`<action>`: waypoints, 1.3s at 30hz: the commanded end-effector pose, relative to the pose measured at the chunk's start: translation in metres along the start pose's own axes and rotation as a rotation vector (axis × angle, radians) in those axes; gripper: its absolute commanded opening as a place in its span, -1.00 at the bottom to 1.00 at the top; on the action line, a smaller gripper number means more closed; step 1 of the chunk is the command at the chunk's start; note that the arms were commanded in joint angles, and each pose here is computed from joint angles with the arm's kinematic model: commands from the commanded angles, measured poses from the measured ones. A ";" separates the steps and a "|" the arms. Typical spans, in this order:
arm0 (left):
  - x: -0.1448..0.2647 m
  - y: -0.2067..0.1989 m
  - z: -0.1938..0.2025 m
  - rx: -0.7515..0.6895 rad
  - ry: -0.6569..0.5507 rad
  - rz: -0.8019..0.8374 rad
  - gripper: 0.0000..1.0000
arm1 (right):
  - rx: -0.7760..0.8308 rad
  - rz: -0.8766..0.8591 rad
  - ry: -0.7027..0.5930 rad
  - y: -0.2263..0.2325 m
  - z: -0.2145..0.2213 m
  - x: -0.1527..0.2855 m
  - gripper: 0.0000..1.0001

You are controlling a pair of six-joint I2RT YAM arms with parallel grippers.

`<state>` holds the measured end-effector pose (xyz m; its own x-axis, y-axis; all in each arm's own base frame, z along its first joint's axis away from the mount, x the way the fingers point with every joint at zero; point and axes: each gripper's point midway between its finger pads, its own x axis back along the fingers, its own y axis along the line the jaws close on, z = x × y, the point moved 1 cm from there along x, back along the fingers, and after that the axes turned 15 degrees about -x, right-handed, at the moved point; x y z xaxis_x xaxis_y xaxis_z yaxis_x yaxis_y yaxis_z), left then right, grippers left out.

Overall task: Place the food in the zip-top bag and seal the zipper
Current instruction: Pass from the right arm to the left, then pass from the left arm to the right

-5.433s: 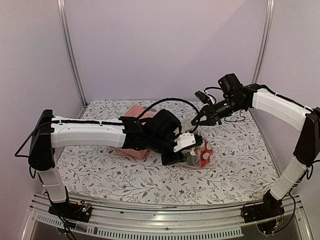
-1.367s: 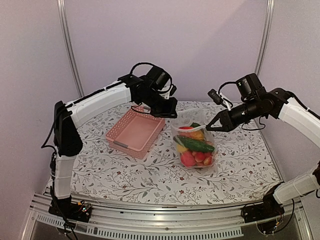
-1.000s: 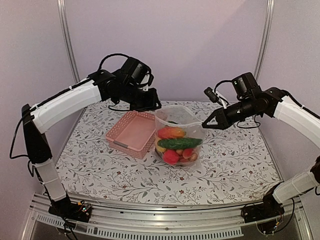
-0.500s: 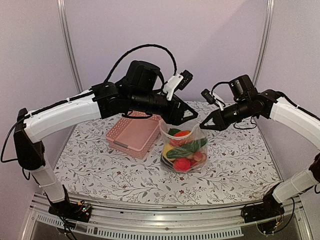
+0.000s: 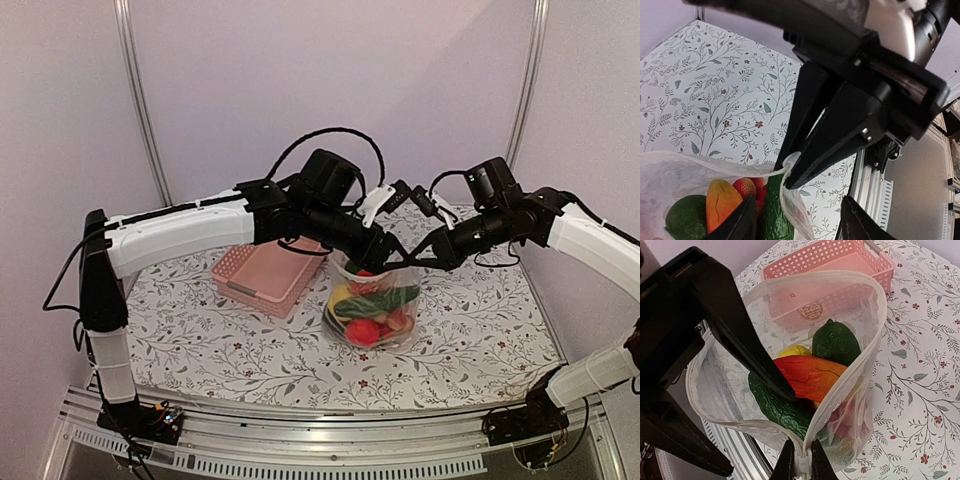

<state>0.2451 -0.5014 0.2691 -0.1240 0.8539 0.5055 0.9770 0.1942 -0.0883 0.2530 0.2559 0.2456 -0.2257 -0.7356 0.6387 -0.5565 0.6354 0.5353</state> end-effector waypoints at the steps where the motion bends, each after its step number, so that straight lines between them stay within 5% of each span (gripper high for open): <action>1: -0.007 0.007 0.005 0.040 0.016 0.008 0.09 | 0.033 0.010 -0.042 0.005 -0.002 0.011 -0.95; 7: -0.009 0.013 0.016 0.052 0.042 0.002 -0.22 | 0.041 0.012 -0.057 0.010 -0.004 0.020 -0.94; 11: -0.008 0.021 0.024 0.054 0.051 -0.005 -0.67 | 0.044 0.008 -0.055 0.011 -0.006 0.019 -0.93; 15: -0.004 0.038 0.023 0.062 0.032 -0.053 -0.97 | 0.043 -0.016 -0.042 0.013 -0.005 0.016 -0.66; 21: 0.005 0.051 0.006 0.064 -0.030 -0.076 -1.00 | 0.021 -0.002 -0.039 0.003 0.007 0.009 -0.34; 39: 0.004 0.041 0.003 0.078 -0.055 0.006 -1.00 | 0.036 0.154 -0.201 -0.031 -0.037 0.027 -0.42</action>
<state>0.2851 -0.4896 0.2579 -0.1483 0.8629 0.4832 0.9561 0.2499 -0.1529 0.2749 0.2365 0.2504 -0.3865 -0.6765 0.6269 -0.5343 0.7182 0.4457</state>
